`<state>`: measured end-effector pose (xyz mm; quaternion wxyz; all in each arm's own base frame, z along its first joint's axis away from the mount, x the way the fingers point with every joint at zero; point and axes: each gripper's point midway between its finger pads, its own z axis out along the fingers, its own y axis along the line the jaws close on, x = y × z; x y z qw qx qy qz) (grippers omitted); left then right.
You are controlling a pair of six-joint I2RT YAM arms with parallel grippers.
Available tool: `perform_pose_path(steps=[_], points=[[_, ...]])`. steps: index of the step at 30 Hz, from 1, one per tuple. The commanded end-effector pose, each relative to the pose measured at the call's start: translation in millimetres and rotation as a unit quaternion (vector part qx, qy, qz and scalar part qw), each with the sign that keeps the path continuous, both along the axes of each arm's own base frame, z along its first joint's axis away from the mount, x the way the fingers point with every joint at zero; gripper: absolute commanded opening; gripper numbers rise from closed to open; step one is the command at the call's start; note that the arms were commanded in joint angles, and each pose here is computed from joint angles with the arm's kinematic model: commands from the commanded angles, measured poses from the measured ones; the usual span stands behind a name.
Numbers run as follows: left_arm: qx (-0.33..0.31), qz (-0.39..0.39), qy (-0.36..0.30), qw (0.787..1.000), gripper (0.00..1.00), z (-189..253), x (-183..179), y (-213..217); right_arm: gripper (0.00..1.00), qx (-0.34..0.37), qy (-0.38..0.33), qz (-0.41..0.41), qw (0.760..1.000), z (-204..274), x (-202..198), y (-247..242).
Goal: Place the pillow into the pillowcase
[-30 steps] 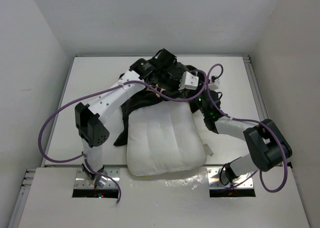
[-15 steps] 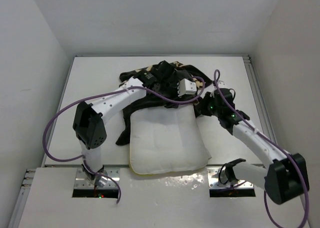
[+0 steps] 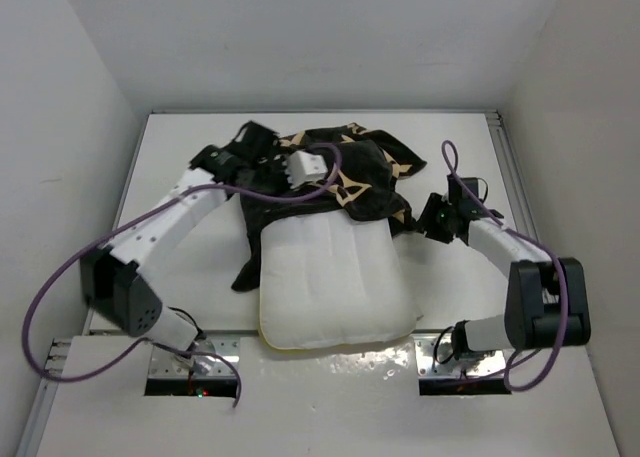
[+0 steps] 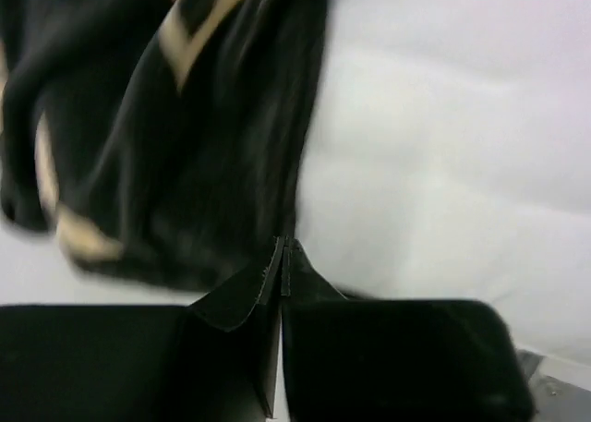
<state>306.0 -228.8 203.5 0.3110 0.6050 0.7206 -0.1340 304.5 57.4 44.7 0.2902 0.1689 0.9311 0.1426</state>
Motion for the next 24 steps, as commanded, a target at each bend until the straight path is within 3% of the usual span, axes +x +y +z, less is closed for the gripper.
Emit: perform_pose_path(steps=[1,2,3,6,8,13,17,18,20,21,22,23,24], points=[[0.078,0.057,0.000,0.995,0.03,-27,-19,77,0.45,0.003,-0.006,0.038,0.999,-5,11,8],[0.086,0.063,0.012,0.994,0.12,-38,-27,87,0.47,0.005,-0.010,0.040,0.999,-9,12,9],[0.093,0.064,0.024,0.993,0.39,-49,-34,95,0.51,0.007,-0.011,0.046,0.999,-14,11,14],[0.088,0.087,0.060,0.990,0.69,-85,-55,113,0.63,0.007,-0.068,0.044,0.997,-12,29,20],[0.080,0.093,0.085,0.989,0.77,-111,-64,114,0.70,0.001,-0.070,0.038,0.997,-16,33,20],[0.095,0.140,0.127,0.977,0.81,-156,-62,125,0.73,0.004,-0.048,0.029,0.998,-30,45,24],[0.071,0.158,0.166,0.971,1.00,-185,-68,121,0.73,0.042,-0.039,-0.010,0.998,-46,50,34],[0.065,0.157,0.168,0.971,1.00,-189,-68,119,0.72,0.053,-0.049,-0.010,0.997,-45,54,40],[0.059,0.148,0.176,0.971,0.99,-199,-70,116,0.61,0.066,-0.047,-0.006,0.997,-52,46,51],[0.062,0.132,0.175,0.974,0.91,-200,-71,116,0.52,0.080,-0.063,-0.013,0.995,-48,51,56],[0.062,0.115,0.205,0.970,0.83,-205,-82,113,0.30,0.087,-0.063,-0.007,0.994,-50,45,62],[0.058,0.091,0.209,0.972,0.57,-201,-79,109,0.16,0.101,-0.062,-0.006,0.993,-48,44,67],[0.049,0.071,0.254,0.963,0.47,-201,-95,104,0.05,0.128,-0.048,0.016,0.991,-46,36,79]])
